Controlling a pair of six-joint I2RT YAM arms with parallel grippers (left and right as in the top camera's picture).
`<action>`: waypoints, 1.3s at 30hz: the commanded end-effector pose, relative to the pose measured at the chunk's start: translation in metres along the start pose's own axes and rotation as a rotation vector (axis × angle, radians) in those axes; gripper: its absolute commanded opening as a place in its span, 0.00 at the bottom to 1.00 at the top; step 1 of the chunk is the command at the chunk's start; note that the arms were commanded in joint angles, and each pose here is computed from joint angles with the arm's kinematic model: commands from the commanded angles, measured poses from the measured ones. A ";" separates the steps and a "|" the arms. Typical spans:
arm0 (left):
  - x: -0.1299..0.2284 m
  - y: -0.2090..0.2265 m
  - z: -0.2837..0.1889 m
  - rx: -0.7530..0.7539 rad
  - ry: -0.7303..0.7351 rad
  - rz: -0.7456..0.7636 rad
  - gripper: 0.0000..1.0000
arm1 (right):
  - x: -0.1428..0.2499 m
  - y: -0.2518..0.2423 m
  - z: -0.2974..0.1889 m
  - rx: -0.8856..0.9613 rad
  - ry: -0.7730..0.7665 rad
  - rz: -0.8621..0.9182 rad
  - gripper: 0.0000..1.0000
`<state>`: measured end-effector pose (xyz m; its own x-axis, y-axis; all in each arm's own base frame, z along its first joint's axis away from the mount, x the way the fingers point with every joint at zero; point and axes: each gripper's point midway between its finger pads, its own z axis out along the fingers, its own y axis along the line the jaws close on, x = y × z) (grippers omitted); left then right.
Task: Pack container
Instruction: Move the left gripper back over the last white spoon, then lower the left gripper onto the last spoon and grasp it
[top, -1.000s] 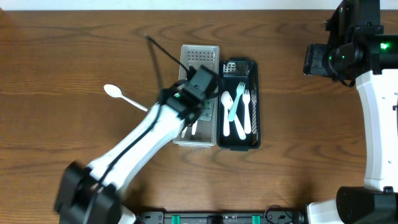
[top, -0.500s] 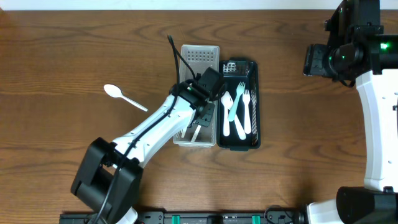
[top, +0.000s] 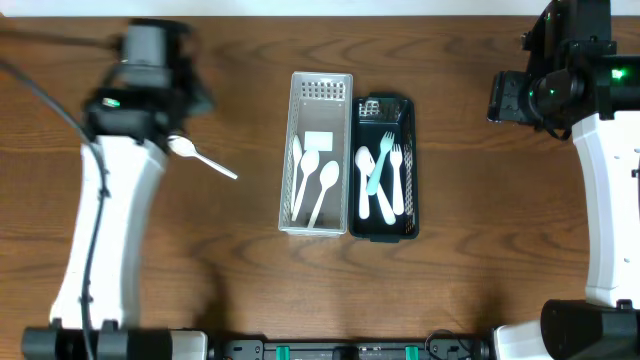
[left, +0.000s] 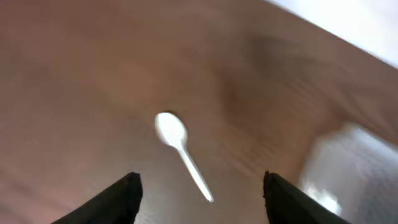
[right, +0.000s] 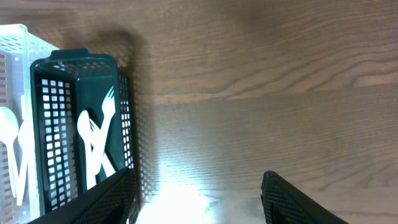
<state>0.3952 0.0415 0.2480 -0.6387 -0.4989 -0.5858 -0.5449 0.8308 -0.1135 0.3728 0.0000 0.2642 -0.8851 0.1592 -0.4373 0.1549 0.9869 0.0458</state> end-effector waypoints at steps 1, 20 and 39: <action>0.014 0.028 0.051 -0.046 0.156 -0.243 0.67 | -0.002 -0.005 0.000 0.011 -0.003 -0.005 0.68; 0.123 0.033 0.194 -0.175 0.588 -0.277 0.81 | -0.002 -0.005 0.000 0.011 -0.006 -0.005 0.68; 0.164 0.042 0.219 -0.224 0.713 -0.256 0.62 | -0.001 -0.005 0.000 0.012 0.001 -0.005 0.68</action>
<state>0.4029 0.0506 -0.0040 -0.6272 -0.7779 0.0394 -0.7789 0.6266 -0.0270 0.3725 0.0000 0.2640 -0.8858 0.1592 -0.4359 0.1549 0.9869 0.0455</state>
